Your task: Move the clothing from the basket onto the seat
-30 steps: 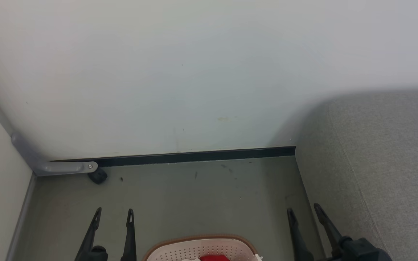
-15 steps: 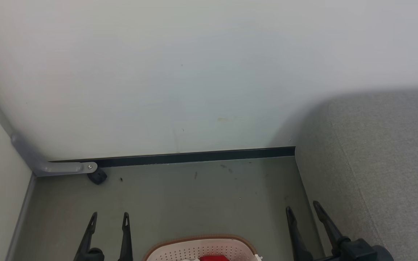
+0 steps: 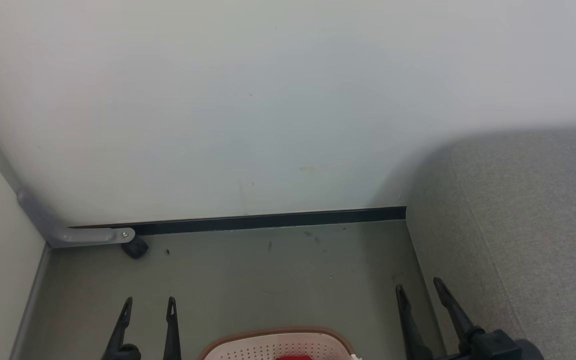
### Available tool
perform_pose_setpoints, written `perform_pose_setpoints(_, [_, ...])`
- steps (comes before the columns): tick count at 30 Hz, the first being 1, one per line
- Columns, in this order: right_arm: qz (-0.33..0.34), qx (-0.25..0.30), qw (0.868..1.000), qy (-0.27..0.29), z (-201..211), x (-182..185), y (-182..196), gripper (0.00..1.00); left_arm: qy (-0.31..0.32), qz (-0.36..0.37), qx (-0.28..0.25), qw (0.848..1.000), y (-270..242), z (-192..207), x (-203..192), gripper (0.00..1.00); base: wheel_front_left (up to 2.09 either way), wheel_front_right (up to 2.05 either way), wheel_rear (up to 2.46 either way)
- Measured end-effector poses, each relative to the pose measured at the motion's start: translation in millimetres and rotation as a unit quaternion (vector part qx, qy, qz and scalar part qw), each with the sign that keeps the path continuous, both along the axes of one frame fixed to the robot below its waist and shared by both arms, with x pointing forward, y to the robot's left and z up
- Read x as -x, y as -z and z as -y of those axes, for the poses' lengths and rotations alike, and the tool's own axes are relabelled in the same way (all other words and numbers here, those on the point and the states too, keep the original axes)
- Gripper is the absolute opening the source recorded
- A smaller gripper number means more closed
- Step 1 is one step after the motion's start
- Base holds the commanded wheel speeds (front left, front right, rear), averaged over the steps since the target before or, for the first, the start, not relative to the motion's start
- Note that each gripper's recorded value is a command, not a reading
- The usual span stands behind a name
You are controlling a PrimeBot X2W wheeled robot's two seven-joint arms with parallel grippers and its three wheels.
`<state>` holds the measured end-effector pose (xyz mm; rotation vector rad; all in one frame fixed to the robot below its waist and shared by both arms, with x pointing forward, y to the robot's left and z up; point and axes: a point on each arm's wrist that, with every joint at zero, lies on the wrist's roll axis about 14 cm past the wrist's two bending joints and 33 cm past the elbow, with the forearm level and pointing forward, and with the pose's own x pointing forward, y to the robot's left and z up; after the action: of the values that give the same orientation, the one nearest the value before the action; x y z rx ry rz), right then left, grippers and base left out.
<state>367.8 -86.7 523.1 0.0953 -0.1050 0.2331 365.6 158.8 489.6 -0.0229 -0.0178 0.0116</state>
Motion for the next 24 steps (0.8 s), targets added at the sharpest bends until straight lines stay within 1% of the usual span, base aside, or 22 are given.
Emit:
perform_pose_setpoints(10, [0.004,0.001,1.0,0.002,1.1,1.8,-2.1,1.0,-0.006,-0.001,0.003,1.0,0.5,-3.9,1.5,1.0,0.0,0.0,0.0])
perform_pose_setpoints(14, [-0.001,-0.001,1.0,0.002,1.0,4.4,1.5,1.0,-0.007,-0.012,0.003,1.0,7.9,-4.2,5.0,1.0,0.0,0.0,0.0])
perform_pose_setpoints(20, [0.003,-0.002,1.0,0.003,2.3,-3.7,-0.2,1.0,0.003,-0.018,-0.001,1.0,12.4,-1.5,-3.9,1.0,0.0,0.0,0.0])
perform_pose_setpoints(24, [0.013,0.0,1.0,0.007,6.5,-16.3,-4.9,1.0,0.019,-0.011,-0.009,1.0,8.7,4.1,-22.5,1.0,0.0,0.0,0.0])
